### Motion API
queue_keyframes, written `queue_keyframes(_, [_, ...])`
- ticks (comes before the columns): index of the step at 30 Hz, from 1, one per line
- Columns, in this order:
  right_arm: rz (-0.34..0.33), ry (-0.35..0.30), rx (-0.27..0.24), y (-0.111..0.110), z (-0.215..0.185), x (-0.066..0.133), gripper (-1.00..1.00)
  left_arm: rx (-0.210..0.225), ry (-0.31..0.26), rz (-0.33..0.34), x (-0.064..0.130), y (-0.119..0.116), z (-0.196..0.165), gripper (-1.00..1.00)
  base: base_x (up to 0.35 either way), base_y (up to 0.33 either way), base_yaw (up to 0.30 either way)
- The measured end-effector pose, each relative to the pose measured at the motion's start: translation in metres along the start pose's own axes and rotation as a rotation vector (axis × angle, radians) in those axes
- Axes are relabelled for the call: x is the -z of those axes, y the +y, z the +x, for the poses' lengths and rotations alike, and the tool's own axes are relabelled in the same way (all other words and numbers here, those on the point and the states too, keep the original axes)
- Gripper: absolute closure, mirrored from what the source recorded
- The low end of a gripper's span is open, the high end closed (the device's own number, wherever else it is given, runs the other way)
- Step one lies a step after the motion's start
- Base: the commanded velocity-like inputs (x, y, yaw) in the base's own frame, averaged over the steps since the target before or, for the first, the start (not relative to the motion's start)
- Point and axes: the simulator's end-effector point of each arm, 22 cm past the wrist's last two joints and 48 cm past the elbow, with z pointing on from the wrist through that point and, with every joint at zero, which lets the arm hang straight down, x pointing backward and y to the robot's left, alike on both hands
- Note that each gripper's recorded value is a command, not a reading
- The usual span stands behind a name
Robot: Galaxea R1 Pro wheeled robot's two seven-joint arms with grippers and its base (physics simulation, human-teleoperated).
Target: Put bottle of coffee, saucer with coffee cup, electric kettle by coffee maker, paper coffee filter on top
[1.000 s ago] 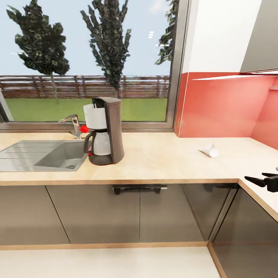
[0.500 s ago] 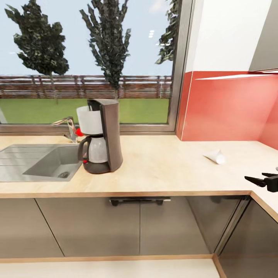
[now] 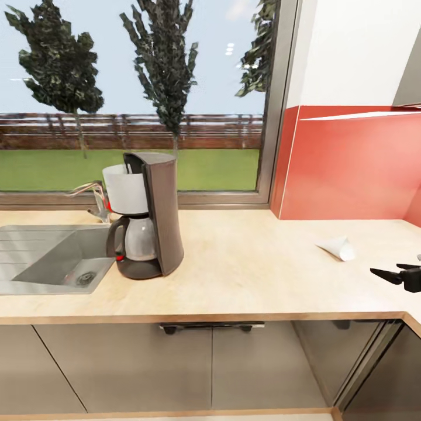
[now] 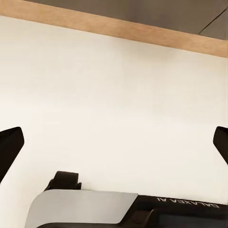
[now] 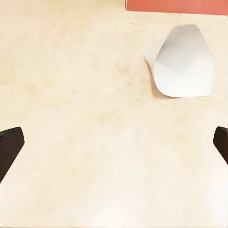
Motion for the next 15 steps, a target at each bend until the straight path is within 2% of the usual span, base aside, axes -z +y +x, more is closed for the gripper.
queue_keyframes(2, [0.0, 0.003, -0.005, -0.003, 0.004, -0.002, -1.0, 0.0, 0.0, 0.0, 0.0, 0.0, 0.0, -1.0, 0.035, 0.0, 0.0])
queue_keyframes(7, [-0.002, -0.031, 0.05, -0.011, 0.009, -0.008, -1.0, 0.0, 0.0, 0.0, 0.0, 0.0, 0.0, -1.0, 0.012, 0.0, 0.0])
queue_keyframes(15, [-0.005, -0.027, 0.045, -0.016, 0.023, -0.015, -1.0, 0.0, -0.001, 0.0, 0.0, 0.0, 0.0, -1.0, 0.001, 0.0, 0.0])
